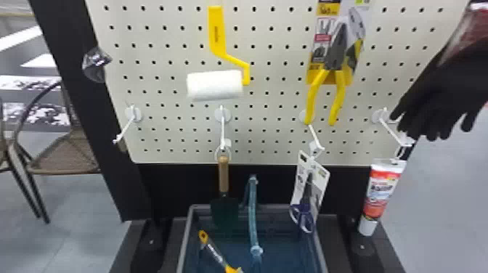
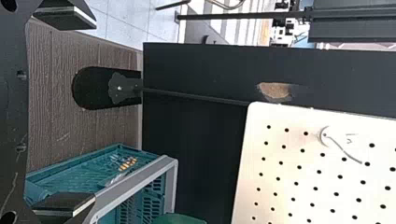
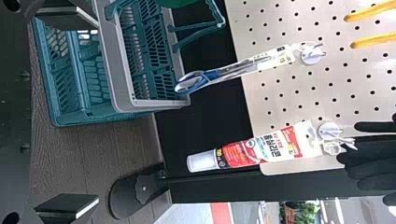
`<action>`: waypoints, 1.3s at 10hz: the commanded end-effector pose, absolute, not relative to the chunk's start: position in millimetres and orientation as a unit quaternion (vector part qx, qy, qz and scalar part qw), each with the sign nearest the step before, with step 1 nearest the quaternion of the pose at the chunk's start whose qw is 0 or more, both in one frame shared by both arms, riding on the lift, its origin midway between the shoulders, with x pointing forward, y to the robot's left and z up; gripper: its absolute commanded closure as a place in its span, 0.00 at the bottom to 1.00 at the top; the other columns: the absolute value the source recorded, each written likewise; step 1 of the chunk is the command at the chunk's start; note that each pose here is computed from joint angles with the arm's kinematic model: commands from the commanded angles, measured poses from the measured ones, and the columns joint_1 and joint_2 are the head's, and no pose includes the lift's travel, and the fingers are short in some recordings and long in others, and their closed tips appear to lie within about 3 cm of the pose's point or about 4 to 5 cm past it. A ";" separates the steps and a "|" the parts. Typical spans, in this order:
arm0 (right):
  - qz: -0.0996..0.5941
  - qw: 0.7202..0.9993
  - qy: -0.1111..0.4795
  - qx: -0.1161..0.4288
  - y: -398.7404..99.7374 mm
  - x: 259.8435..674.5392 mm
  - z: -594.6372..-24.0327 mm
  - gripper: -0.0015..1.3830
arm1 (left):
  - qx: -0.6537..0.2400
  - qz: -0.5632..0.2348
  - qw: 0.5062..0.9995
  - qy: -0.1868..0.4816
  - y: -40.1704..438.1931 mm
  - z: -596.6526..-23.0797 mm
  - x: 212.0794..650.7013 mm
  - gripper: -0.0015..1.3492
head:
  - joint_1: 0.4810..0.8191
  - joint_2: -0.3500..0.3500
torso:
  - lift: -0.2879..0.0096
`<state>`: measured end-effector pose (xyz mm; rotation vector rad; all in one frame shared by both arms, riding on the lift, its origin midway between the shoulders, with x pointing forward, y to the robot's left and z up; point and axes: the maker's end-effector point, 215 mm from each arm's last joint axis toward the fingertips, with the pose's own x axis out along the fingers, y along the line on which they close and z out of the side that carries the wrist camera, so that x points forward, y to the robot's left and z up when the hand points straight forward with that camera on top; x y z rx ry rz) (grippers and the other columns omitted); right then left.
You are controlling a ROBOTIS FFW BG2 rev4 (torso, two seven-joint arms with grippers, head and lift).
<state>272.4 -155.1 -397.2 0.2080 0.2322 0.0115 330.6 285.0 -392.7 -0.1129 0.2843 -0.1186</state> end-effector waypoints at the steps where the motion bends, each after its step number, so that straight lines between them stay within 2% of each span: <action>1: 0.006 0.988 0.116 0.104 -155.1 272.4 -397.2 0.00 | -0.056 -0.059 0.987 0.142 285.0 -392.7 330.6 0.00 | 0.20 0.50 | 0.63; 13: 0.006 0.988 0.116 0.104 -155.1 272.4 -397.2 0.00 | -0.056 -0.059 0.987 0.142 285.0 -392.7 330.6 0.00 | 0.20 0.50 | 0.63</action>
